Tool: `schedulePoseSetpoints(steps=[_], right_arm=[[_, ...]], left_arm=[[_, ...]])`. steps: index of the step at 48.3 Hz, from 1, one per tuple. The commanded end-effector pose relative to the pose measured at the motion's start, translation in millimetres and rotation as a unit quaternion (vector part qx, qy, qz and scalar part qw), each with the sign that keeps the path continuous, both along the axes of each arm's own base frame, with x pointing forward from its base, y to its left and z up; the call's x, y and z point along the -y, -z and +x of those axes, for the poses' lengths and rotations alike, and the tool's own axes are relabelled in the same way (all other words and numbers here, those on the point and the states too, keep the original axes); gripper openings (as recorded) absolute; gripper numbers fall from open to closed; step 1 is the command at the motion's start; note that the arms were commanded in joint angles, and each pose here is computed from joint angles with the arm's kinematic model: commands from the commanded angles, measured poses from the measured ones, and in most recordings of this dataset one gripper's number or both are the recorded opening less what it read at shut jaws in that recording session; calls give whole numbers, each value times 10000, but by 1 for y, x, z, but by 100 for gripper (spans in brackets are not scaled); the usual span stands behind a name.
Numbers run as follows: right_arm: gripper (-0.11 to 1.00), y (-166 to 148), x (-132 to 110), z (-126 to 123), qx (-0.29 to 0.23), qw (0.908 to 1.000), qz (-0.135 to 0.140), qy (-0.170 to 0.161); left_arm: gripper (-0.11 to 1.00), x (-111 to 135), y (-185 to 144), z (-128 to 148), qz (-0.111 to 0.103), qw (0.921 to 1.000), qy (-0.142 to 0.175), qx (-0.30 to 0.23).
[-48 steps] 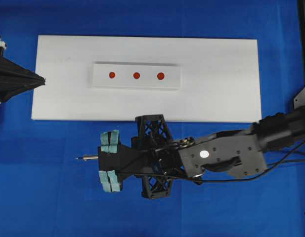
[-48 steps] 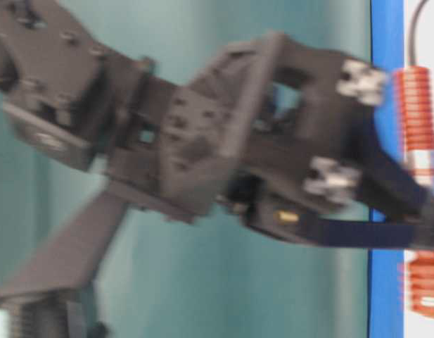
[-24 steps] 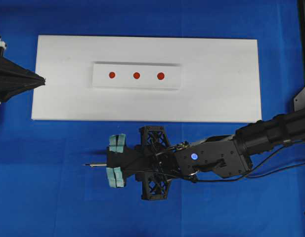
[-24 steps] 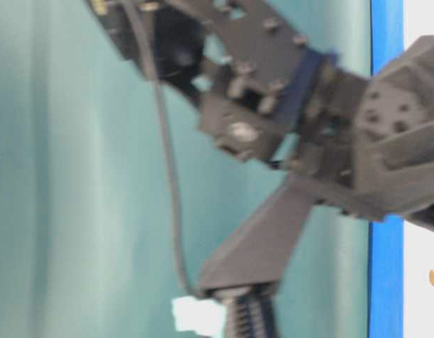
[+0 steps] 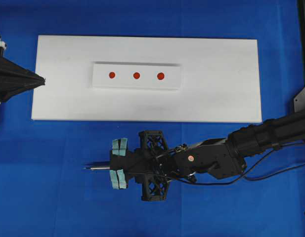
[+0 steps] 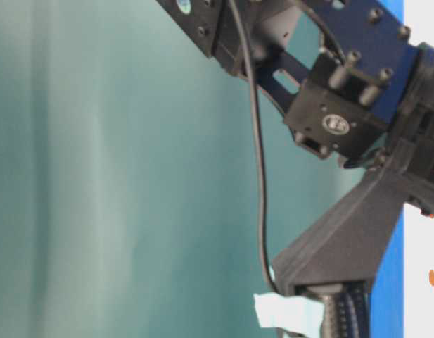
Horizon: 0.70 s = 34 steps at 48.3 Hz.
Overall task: Touch the tip of the soldering iron to the mark.
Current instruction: 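Lay the soldering iron on the table and open the right gripper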
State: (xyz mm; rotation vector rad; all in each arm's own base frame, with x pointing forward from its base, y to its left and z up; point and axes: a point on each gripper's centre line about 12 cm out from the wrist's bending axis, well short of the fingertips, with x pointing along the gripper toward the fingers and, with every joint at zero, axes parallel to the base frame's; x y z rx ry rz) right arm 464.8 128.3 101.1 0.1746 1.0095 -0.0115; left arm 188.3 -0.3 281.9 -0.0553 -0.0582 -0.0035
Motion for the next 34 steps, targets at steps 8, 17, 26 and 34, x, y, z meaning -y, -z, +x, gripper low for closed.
schedulePoseSetpoints(steps=[8, 17, 26, 34], right_arm=[[6, -7, -1, 2, 72, 9999, 83, 47], [7, -10, -1, 2, 63, 9999, 117, 86], [32, -13, -1, 1, 72, 9999, 112, 77], [80, -18, 1, 0, 40, 9999, 69, 91]], left_arm=[[2, 0, -4, 1, -8, 10000, 1, 61], [2, 0, -5, 1, 0, 10000, 10, 77], [2, 0, -4, 1, -15, 10000, 1, 61], [2, 0, -4, 1, -15, 10000, 1, 38]])
